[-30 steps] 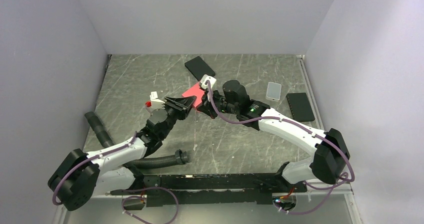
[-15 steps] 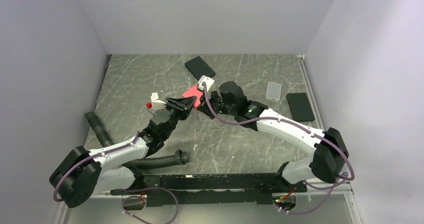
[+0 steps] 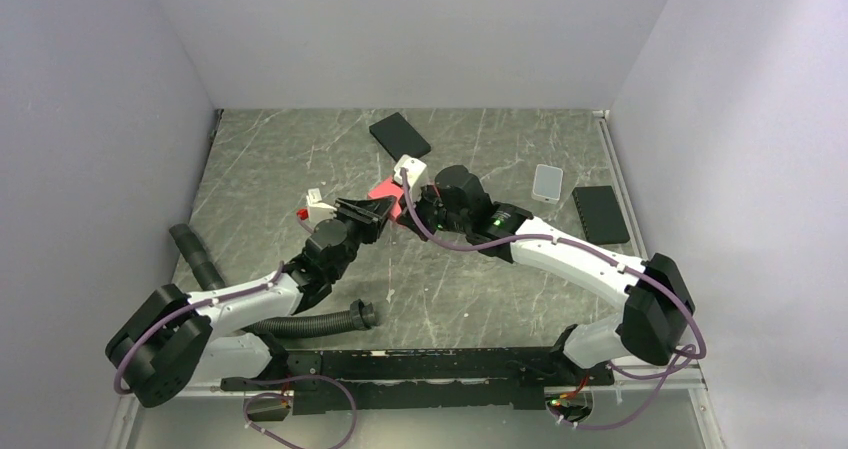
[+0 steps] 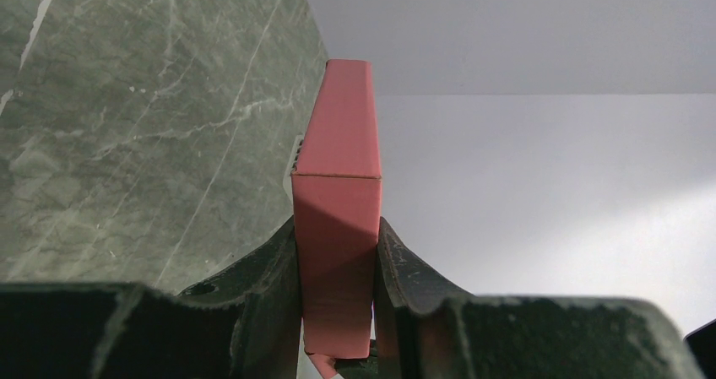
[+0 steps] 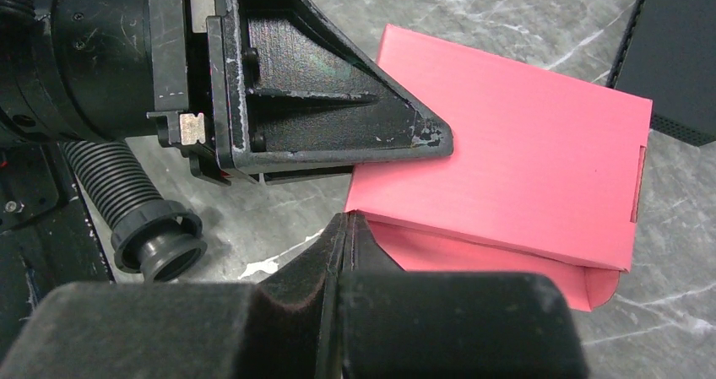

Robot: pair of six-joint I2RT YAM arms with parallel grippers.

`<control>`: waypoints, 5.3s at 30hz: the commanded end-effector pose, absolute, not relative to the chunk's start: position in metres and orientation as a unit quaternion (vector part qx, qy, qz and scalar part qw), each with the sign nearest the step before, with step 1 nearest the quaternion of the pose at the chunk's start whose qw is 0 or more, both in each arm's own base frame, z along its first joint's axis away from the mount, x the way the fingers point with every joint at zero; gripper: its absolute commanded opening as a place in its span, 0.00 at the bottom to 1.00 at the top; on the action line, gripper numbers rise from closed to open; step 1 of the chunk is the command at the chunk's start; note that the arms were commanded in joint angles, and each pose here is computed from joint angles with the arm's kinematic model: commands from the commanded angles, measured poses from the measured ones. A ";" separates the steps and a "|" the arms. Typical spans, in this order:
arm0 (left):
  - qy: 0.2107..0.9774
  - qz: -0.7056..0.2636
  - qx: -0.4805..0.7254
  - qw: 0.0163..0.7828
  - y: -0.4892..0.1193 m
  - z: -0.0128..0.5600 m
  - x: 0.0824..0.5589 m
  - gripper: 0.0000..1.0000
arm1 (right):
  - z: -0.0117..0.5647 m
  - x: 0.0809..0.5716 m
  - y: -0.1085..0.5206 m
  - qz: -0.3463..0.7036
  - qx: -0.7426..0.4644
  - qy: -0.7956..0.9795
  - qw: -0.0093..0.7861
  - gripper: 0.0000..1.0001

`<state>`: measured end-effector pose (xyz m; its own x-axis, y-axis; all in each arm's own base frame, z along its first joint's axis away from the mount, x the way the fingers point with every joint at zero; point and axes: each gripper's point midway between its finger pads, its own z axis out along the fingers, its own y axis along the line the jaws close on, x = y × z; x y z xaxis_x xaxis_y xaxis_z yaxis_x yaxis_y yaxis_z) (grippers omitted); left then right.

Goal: Fold the paper box
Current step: Close the paper box.

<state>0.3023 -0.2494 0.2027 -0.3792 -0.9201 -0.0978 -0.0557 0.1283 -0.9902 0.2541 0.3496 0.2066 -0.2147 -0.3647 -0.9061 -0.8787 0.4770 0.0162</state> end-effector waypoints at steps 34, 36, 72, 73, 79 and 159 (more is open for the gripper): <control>0.590 -0.590 -0.385 0.394 -0.244 0.244 0.282 0.00 | 0.293 0.218 0.317 0.328 -0.609 0.521 0.501 0.44; 0.590 -0.592 -0.383 0.393 -0.244 0.245 0.281 0.00 | 0.283 0.215 0.308 0.300 -0.652 0.484 0.501 0.54; 0.619 -0.631 -0.326 0.335 -0.258 0.241 0.262 0.00 | 0.217 0.273 0.252 0.081 -0.752 0.400 0.518 0.86; 0.619 -0.633 -0.325 0.334 -0.258 0.241 0.262 0.00 | 0.216 0.273 0.253 0.080 -0.753 0.398 0.517 0.86; 0.620 -0.639 -0.317 0.326 -0.262 0.243 0.261 0.00 | 0.215 0.273 0.254 0.077 -0.757 0.395 0.515 0.82; 0.657 -0.654 -0.242 0.285 -0.270 0.235 0.251 0.00 | 0.228 0.243 0.235 0.125 -0.764 0.396 0.494 0.71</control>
<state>0.2539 -0.2716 0.2150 -0.7149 -0.6985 -0.0317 -0.0153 0.0610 -0.9980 0.2549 0.2372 0.2200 0.6673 -0.5123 -0.5406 -0.7088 -0.2141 -0.6721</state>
